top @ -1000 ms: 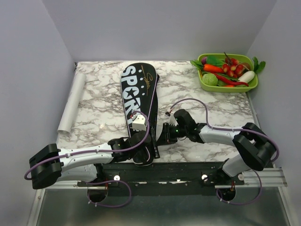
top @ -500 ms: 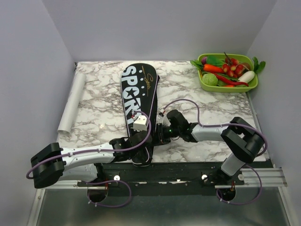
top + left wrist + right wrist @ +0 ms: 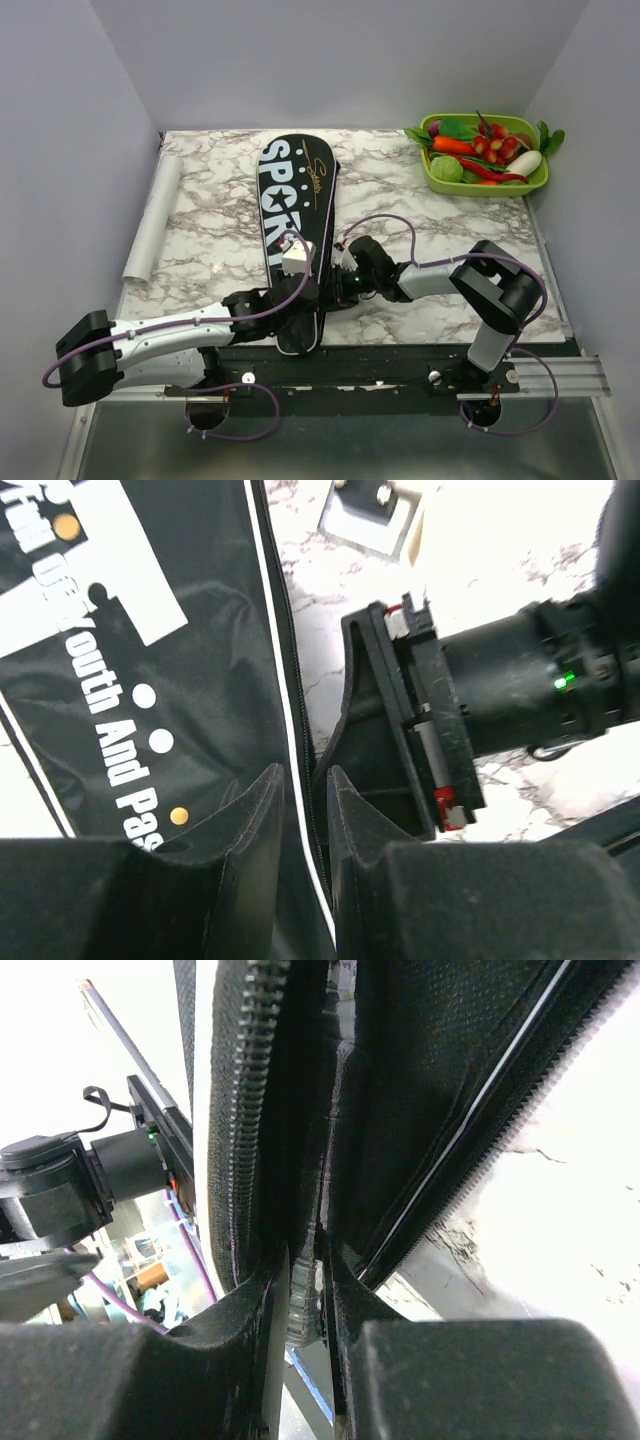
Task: Pack up the badminton gear
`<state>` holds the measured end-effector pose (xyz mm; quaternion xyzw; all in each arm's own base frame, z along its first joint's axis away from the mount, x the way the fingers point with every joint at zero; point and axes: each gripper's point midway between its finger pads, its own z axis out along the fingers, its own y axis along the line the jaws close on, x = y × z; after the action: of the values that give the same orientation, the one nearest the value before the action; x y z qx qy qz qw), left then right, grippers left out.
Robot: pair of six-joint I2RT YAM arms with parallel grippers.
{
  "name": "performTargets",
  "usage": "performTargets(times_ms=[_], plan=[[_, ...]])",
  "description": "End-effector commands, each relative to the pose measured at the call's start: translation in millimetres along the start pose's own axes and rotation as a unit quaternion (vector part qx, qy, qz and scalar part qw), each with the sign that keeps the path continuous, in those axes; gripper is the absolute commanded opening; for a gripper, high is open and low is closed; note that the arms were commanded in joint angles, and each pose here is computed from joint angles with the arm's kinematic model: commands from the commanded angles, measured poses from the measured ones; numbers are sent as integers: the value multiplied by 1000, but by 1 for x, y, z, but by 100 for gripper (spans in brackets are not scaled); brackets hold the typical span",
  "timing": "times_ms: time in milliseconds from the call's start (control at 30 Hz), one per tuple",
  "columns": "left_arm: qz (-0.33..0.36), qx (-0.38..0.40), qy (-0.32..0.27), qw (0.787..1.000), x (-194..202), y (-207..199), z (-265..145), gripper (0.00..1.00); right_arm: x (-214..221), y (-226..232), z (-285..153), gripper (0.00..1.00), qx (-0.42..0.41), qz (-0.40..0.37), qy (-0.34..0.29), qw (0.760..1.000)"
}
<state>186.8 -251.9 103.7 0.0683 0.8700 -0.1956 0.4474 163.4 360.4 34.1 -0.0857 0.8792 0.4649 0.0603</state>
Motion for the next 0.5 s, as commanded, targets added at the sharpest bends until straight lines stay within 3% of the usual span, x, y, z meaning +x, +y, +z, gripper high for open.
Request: performTargets(times_ms=[0,67,133,200,333,467], plan=[[-35,-43,-6,998,-22,14,-23,31,-4,0,7,27,-3,-11,-4,1000],[-31,-114,7,993,-18,46,-32,24,-4,1,7,27,-4,-13,-4,1000],[-60,-160,18,985,-9,68,-38,5,-3,-1,7,27,-3,-14,-3,1000],[-83,-184,25,979,3,86,-40,0,-3,-1,8,27,-3,-14,-2,1000],[-147,-217,24,965,20,117,-42,0,-3,-1,8,27,-3,-16,-1,1000],[-168,-260,42,950,39,142,-44,0,-3,0,8,27,-4,-18,-2,1000]])
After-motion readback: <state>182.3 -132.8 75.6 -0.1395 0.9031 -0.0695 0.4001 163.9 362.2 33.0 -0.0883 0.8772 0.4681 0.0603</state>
